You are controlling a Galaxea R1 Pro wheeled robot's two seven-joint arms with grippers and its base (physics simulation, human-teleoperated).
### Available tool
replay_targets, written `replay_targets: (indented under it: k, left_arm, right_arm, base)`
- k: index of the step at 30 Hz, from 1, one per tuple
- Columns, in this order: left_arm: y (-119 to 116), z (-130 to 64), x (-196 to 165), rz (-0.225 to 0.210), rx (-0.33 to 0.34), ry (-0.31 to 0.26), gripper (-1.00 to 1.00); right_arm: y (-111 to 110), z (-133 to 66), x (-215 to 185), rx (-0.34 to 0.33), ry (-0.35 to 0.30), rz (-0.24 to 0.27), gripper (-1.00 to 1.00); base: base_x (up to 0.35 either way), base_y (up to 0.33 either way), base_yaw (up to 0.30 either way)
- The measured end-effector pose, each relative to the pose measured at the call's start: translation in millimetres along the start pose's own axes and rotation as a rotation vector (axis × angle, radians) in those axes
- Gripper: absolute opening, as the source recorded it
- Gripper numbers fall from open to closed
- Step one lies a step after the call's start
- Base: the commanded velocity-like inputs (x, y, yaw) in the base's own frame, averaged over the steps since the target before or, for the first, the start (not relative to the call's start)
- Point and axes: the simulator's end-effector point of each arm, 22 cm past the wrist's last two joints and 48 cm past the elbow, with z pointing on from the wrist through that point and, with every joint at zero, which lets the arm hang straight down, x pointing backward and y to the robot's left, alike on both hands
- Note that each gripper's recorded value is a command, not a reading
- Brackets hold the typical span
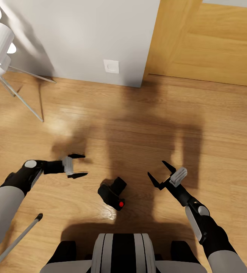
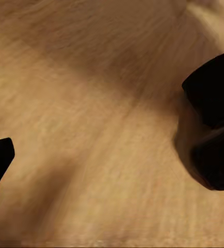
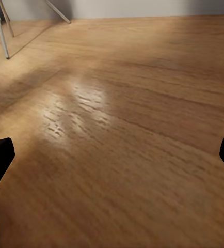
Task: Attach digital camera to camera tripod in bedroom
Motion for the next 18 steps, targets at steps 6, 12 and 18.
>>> replay_targets:
  k: [6, 12, 18]
  left_arm:
    - [-25, 9.6, 42, 0.141, 0.106, 0.189, 1.00]
    - [-31, 9.8, 50, 0.179, 0.140, 0.228, 1.00]
    - [-40, 11.7, 51, 0.238, 0.185, 0.225, 1.00]
  right_arm:
    - [0, -0.1, 1, 0.000, 0.003, 0.002, 1.00]
    - [1, -0.6, 2, 0.000, 0.005, 0.004, 1.00]
    - [1, -1.7, 5, 0.001, 0.011, 0.009, 1.00]
  base:
    - [0.000, 0.000, 0.000]
    - [0.000, 0.000, 0.000]
    - [0.000, 0.000, 0.000]
